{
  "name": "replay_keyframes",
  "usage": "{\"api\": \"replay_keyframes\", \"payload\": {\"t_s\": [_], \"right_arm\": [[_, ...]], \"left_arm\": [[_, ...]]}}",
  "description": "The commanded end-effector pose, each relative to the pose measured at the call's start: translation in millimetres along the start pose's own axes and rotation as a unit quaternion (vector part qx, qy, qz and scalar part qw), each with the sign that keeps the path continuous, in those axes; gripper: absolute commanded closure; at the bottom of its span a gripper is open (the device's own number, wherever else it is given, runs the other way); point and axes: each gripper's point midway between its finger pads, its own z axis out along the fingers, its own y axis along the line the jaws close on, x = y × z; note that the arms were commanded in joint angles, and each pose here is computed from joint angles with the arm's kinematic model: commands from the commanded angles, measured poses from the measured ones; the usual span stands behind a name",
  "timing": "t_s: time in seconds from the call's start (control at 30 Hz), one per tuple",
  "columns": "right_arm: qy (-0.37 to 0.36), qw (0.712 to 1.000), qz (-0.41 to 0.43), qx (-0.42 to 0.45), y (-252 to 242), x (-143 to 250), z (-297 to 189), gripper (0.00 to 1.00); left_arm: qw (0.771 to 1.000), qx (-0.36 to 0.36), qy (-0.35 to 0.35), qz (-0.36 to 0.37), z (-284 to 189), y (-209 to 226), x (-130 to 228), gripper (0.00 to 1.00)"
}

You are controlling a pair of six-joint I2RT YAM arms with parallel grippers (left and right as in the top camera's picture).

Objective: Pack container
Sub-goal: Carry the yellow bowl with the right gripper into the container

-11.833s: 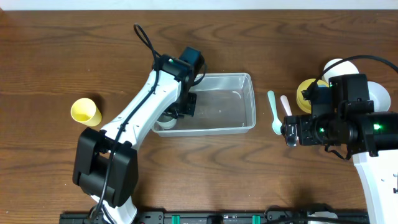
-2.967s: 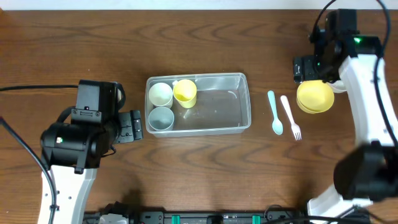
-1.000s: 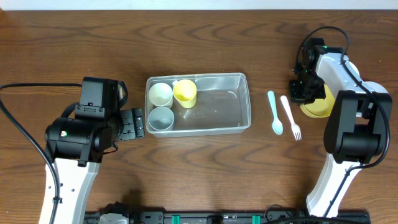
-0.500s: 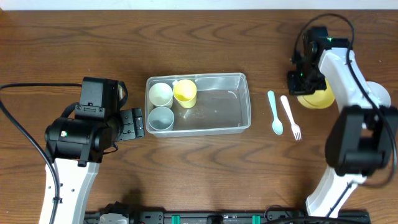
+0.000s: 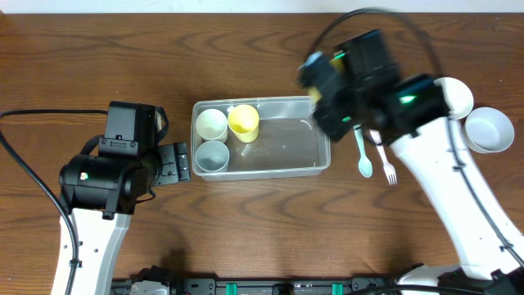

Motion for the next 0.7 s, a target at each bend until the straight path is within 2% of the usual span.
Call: {"api": "replay_keyframes", "payload": {"t_s": [0.0, 0.3, 0.67], "right_arm": [[0.023, 0.998, -0.044, -0.029, 26, -4, 27, 0.97], [0.100, 0.994, 0.026, -0.046, 33, 9, 102, 0.98], [0.162, 0.985, 0.036, -0.037, 24, 34, 158, 0.96]], "left_arm": [[1.000, -0.004, 0.003, -0.009, 2, 2, 1, 0.09], [1.000, -0.005, 0.003, -0.009, 2, 2, 1, 0.09], [1.000, -0.005, 0.003, -0.009, 2, 2, 1, 0.09]]}}
